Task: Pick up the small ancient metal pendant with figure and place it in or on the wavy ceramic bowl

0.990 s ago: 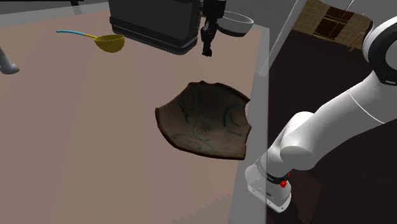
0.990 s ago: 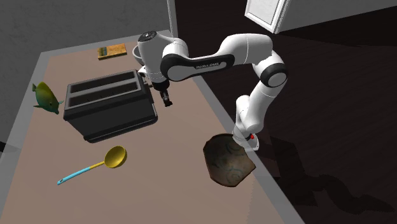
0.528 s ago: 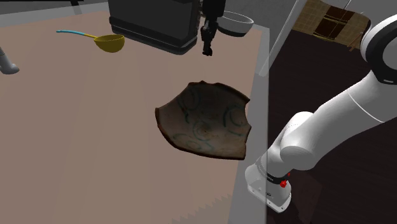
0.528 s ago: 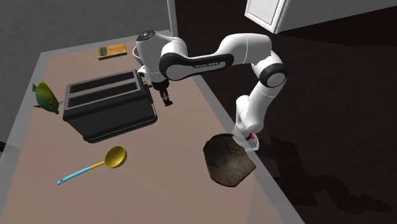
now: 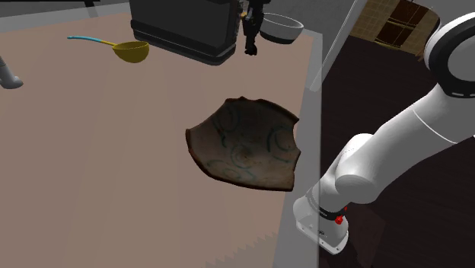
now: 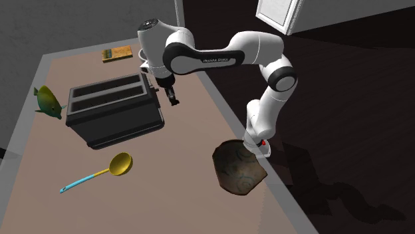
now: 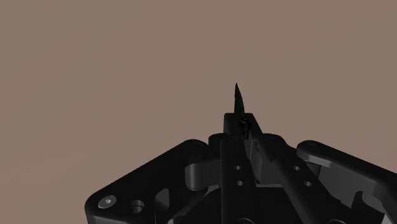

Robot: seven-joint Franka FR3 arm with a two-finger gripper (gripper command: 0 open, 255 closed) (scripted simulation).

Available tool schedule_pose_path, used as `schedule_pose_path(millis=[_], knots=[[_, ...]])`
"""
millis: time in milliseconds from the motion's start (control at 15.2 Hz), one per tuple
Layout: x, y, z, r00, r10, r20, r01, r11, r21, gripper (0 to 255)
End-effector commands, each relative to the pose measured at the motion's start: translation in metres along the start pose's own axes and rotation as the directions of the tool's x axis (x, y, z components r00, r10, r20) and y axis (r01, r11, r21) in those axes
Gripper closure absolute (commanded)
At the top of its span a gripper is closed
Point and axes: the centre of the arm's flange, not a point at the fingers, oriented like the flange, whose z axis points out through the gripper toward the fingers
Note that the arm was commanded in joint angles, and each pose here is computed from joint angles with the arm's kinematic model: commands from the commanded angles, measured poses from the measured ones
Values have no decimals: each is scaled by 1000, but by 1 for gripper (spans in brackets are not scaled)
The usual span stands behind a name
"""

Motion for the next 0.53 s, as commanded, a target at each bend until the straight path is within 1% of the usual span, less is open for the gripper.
schedule_pose_path(millis=[0,462], knots=[[-1,0,-10,1000,0,1,0,1000,0,255],[-4,0,-47,1000,0,1,0,1000,0,255]])
